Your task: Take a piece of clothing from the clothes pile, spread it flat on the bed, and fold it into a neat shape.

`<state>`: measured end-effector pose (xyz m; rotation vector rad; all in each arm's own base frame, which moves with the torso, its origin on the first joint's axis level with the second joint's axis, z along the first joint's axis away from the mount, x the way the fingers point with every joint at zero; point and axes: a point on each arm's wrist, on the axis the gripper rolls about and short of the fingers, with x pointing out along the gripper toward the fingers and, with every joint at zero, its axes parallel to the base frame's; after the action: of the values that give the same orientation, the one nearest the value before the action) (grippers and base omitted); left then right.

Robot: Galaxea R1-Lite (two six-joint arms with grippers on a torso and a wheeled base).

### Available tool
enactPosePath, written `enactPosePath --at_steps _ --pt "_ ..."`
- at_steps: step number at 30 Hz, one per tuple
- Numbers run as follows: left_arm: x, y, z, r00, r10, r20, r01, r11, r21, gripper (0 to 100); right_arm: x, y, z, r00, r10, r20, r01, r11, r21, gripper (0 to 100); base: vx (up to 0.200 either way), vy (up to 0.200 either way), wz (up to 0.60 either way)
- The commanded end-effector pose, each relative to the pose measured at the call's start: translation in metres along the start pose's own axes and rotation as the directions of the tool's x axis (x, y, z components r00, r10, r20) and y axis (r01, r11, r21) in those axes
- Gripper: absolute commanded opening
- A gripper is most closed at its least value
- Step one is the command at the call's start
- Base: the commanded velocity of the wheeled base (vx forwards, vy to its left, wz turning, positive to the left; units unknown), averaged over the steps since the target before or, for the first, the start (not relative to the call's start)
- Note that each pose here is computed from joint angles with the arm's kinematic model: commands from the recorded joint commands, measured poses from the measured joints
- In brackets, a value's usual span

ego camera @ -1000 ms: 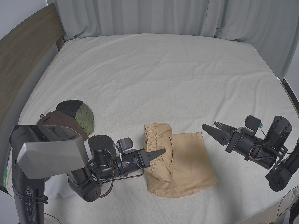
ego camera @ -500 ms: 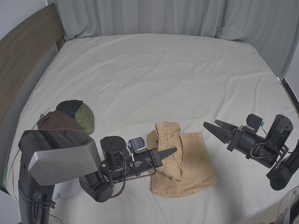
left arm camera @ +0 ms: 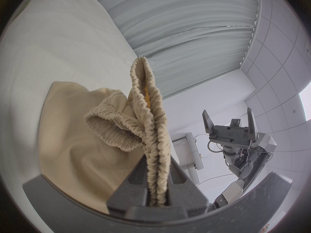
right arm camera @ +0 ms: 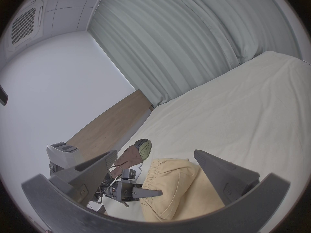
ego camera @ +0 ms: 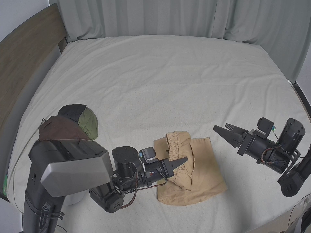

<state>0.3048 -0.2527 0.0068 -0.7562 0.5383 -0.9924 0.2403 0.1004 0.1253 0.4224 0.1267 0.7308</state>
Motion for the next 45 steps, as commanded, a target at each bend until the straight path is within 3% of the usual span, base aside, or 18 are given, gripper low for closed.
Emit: enactPosePath --at_steps 1,2,3,11,22,28,32,37,40,41,43,44,45 --pt "0.003 0.003 -0.002 1.0 0.0 -0.003 0.0 1.0 0.001 0 0.0 -0.001 -0.001 1.0 0.0 -0.003 0.0 1.0 0.002 100 0.0 0.0 0.0" --pt "0.003 0.003 -0.002 1.0 -0.003 0.0 0.003 1.0 0.003 0 0.0 -0.001 -0.001 1.0 0.0 -0.003 0.0 1.0 0.0 100 0.0 0.0 0.0" --pt "0.004 0.003 -0.001 1.0 -0.004 0.003 0.004 1.0 0.006 100 0.0 -0.001 -0.001 1.0 -0.001 -0.005 0.001 1.0 0.002 100 0.0 0.0 0.0" --pt "0.008 -0.015 0.0 0.999 -0.035 0.019 0.035 0.999 0.013 100 0.0 -0.003 -0.001 1.0 -0.009 -0.004 0.009 1.0 0.002 100 0.0 0.0 0.0" --pt "0.009 -0.019 -0.007 0.999 -0.037 0.003 0.037 0.999 0.01 100 -0.001 -0.005 -0.005 1.0 -0.017 -0.021 0.017 1.0 0.009 100 0.0 0.0 0.0" --pt "-0.002 -0.008 -0.004 0.998 0.047 0.048 -0.048 0.999 0.014 100 0.007 -0.016 -0.024 0.995 -0.046 -0.091 0.05 0.998 0.038 100 0.0 0.0 0.0" --pt "-0.021 -0.004 0.012 0.994 0.084 0.077 -0.088 0.994 0.058 100 0.008 -0.023 -0.04 0.985 -0.072 -0.154 0.082 0.995 0.062 100 0.0 0.0 0.0" --pt "-0.043 -0.009 0.022 0.992 0.099 0.079 -0.107 0.989 0.104 100 0.008 -0.029 -0.055 0.973 -0.091 -0.213 0.111 0.991 0.081 100 0.0 0.0 0.0" --pt "-0.071 -0.007 0.022 0.991 0.132 0.033 -0.136 0.962 0.237 100 0.009 -0.034 -0.064 0.964 -0.104 -0.243 0.129 0.988 0.09 100 0.0 0.0 0.0" --pt "-0.078 -0.003 0.024 0.987 0.153 0.037 -0.158 0.942 0.297 100 0.008 -0.035 -0.066 0.961 -0.107 -0.254 0.135 0.986 0.093 100 0.0 0.0 0.0" --pt "-0.09 0.006 0.029 0.978 0.2 0.058 -0.205 0.879 0.431 100 0.006 -0.036 -0.071 0.955 -0.114 -0.273 0.146 0.984 0.099 100 0.0 0.0 0.0" --pt "-0.092 0.007 0.03 0.976 0.207 0.062 -0.212 0.866 0.453 100 0.006 -0.036 -0.071 0.954 -0.114 -0.277 0.146 0.984 0.1 100 0.0 0.0 0.0" --pt "-0.104 0.013 0.035 0.966 0.244 0.086 -0.25 0.795 0.552 100 0.006 -0.038 -0.074 0.951 -0.117 -0.286 0.151 0.983 0.102 100 0.0 0.0 0.0"
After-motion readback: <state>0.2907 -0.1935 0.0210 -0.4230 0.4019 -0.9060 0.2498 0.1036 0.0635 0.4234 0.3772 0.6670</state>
